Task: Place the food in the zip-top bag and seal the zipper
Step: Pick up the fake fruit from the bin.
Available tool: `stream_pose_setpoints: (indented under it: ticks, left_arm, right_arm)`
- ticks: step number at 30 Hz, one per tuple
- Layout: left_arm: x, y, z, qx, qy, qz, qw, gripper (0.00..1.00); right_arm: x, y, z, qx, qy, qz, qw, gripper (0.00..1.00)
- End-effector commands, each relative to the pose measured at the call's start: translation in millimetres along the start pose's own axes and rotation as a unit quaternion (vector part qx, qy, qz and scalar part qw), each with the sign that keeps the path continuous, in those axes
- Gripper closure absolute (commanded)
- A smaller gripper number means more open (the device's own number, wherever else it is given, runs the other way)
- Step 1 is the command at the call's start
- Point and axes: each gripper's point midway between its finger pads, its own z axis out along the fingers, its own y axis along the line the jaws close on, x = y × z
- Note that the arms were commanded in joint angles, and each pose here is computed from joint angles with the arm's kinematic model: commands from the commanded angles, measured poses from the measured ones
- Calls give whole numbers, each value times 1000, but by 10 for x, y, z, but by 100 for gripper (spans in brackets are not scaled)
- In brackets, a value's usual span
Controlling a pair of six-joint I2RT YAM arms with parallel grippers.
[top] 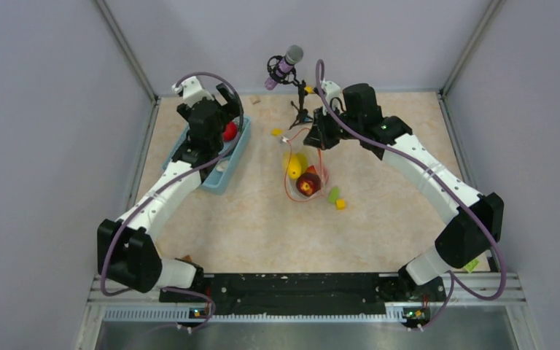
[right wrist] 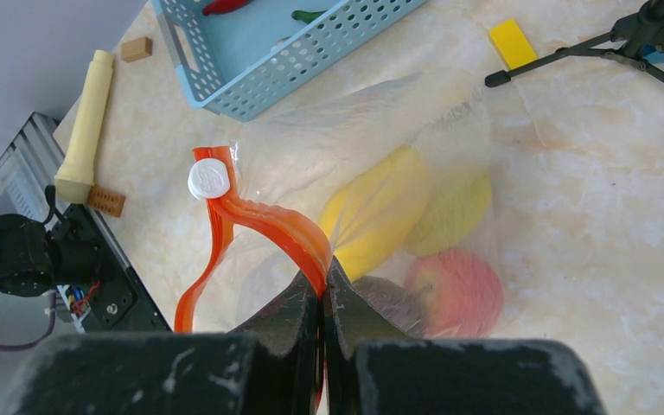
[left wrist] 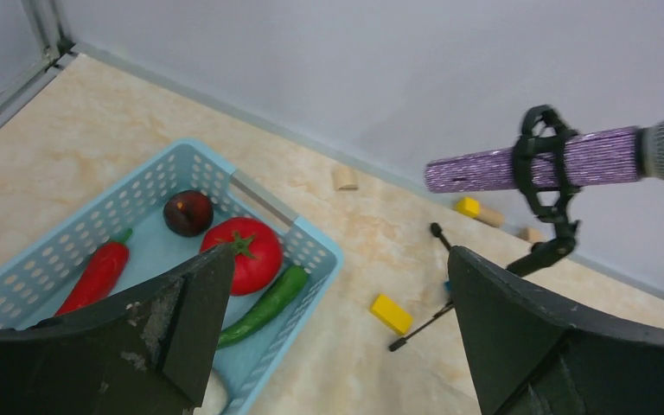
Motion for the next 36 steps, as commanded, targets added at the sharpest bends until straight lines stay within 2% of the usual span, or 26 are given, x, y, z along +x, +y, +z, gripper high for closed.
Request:
stream_pose_setpoints:
  ticks: [1, 5, 9, 13, 19, 36]
  left_arm:
    - [119, 75, 286, 9, 33, 7, 999, 2]
    - [327, 353, 627, -13, 90, 19, 996, 2]
    - [707, 677, 951, -33, 166, 14, 986, 1]
    - [980, 861, 1146, -43, 221, 8, 974, 2]
    - [1252, 1087, 1308, -64, 249, 48, 965, 2]
    - [1787, 1270, 1470, -62, 337, 47, 938, 2]
  right_arm:
    - [-217, 52, -90, -5, -37, -21, 999, 100]
    - [-214, 51, -65, -7, -35, -21, 999, 100]
    - [-211, 45, -62, -7, -34, -22, 999, 100]
    - [-211, 45, -71, -6, -35, -26, 999, 100]
    - [-212, 45, -69, -7, -35, -29, 999, 100]
    - [-213, 7, -39, -2, -33, -35, 999, 100]
